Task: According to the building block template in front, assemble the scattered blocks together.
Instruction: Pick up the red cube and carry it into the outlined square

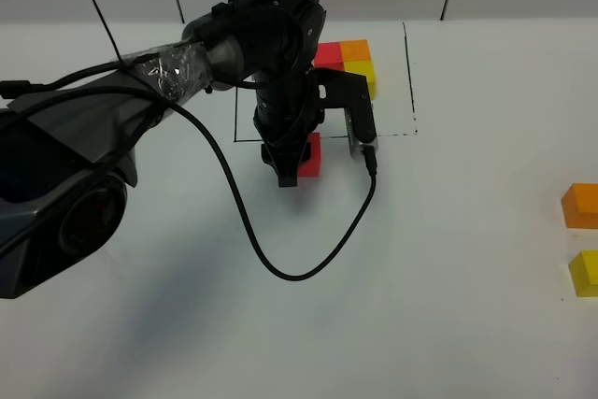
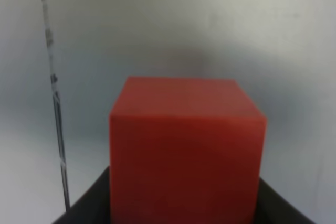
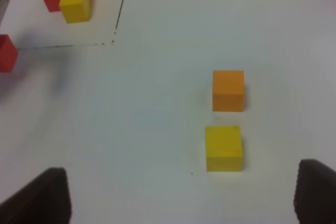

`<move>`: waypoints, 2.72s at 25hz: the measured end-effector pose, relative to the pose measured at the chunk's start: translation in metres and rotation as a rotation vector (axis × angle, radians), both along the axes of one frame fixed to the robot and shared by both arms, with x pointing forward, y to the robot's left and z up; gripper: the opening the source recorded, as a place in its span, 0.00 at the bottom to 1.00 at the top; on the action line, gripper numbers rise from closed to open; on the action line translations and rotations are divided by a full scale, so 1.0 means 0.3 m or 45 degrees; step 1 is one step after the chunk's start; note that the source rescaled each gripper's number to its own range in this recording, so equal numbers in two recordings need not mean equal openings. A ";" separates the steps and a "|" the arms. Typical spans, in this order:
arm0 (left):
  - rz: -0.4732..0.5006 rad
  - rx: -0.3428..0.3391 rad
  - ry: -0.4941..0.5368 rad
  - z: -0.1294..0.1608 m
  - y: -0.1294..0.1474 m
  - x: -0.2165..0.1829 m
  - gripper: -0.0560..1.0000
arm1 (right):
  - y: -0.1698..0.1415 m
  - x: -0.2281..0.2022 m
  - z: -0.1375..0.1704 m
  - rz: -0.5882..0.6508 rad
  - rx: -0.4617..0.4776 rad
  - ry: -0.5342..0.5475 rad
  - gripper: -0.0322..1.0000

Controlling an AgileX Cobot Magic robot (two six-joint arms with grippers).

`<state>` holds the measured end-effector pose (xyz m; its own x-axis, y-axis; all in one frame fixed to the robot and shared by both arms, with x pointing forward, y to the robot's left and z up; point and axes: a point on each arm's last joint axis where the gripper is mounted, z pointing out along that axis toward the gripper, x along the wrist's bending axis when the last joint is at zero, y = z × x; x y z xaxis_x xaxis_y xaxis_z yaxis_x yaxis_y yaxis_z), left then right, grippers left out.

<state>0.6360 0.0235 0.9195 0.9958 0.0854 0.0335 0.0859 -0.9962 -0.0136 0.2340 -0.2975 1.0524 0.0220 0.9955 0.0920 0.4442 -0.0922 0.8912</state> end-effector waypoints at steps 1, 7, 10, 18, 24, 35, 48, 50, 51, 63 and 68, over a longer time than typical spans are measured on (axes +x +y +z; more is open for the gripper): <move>-0.002 0.001 0.007 -0.013 -0.005 -0.001 0.07 | 0.000 0.000 0.000 0.000 0.000 0.000 0.73; -0.008 0.021 0.048 -0.073 -0.016 -0.006 0.07 | 0.000 0.000 0.000 0.000 0.000 0.000 0.73; -0.008 0.020 0.047 -0.079 -0.017 -0.005 0.07 | 0.000 0.000 0.000 0.001 -0.001 0.000 0.73; -0.002 0.002 0.021 -0.078 -0.022 0.002 0.07 | 0.000 0.000 0.000 0.001 -0.001 0.000 0.73; 0.005 0.001 0.021 -0.078 -0.022 0.002 0.07 | 0.000 0.000 0.000 0.000 0.000 0.000 0.73; -0.004 0.002 0.022 -0.078 -0.022 0.002 0.07 | 0.000 0.000 0.000 0.000 0.000 0.000 0.73; -0.007 0.003 0.022 -0.094 -0.024 0.005 0.07 | 0.000 0.000 0.000 0.000 -0.001 0.000 0.73; -0.008 -0.007 0.010 -0.094 -0.026 0.008 0.07 | 0.000 0.000 0.000 0.000 -0.001 0.000 0.73; -0.008 -0.011 0.004 -0.094 -0.027 0.009 0.07 | 0.000 0.000 0.000 0.000 -0.001 0.000 0.73; -0.048 -0.048 -0.050 -0.093 -0.037 0.022 0.07 | 0.000 0.000 0.000 0.000 -0.001 0.000 0.73; -0.048 -0.048 -0.049 -0.093 -0.036 0.022 0.07 | 0.000 0.000 0.000 0.000 -0.001 0.000 0.73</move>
<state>0.6425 0.0126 0.8915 0.9964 0.0501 0.0691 0.0484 -0.9985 0.0264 0.2340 -0.2975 1.0524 0.0216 0.9956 0.0913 0.4442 -0.0913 0.8913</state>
